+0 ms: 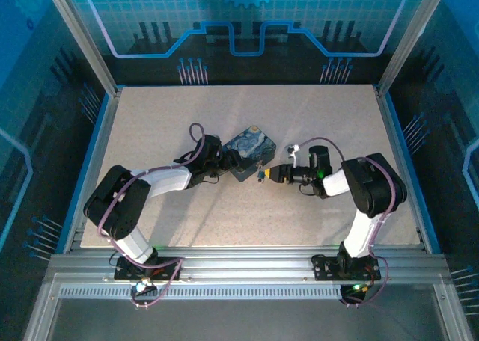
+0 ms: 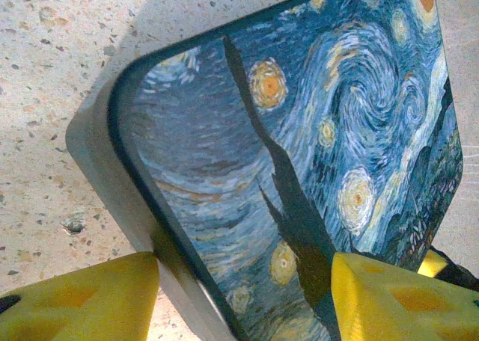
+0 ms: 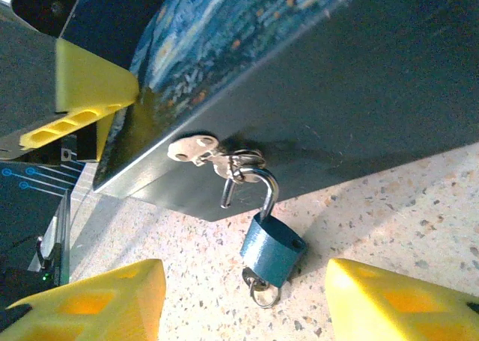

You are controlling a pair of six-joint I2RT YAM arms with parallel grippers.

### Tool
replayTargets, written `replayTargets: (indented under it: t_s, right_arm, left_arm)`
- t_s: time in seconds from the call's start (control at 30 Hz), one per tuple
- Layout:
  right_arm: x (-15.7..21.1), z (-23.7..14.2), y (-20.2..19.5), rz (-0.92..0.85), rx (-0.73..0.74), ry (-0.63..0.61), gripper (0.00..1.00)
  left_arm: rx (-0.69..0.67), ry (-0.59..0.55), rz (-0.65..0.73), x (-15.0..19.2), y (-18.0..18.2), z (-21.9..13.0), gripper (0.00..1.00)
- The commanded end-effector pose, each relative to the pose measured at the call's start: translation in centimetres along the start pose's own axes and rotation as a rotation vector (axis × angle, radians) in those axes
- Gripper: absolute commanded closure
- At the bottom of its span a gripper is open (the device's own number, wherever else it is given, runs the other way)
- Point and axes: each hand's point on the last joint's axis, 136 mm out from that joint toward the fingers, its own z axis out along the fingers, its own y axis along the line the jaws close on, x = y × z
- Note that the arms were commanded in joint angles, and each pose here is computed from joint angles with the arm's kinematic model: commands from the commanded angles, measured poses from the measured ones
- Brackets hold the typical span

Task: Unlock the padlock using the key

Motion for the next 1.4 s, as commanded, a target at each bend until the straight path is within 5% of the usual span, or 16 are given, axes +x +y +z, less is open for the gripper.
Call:
replayTargets:
  t_s: [0.0,0.67,1.37]
  right_arm:
    - [-0.7,0.7,0.8,-0.037,-0.054,0.004,0.42]
    - [0.5,2.5,1.1,-0.040,-0.134,0.081,0.55]
    - [0.1,3.2,0.6,-0.079,-0.168,0.083,0.54]
  left_arm:
    - [-0.103,0.090,-0.002,3.0,3.2,0.5,0.38]
    - [-0.092,0.079,-0.006,2.7,2.8,0.1,0.38]
    - [-0.097,0.082,-0.008,2.8,2.9,0.3,0.38]
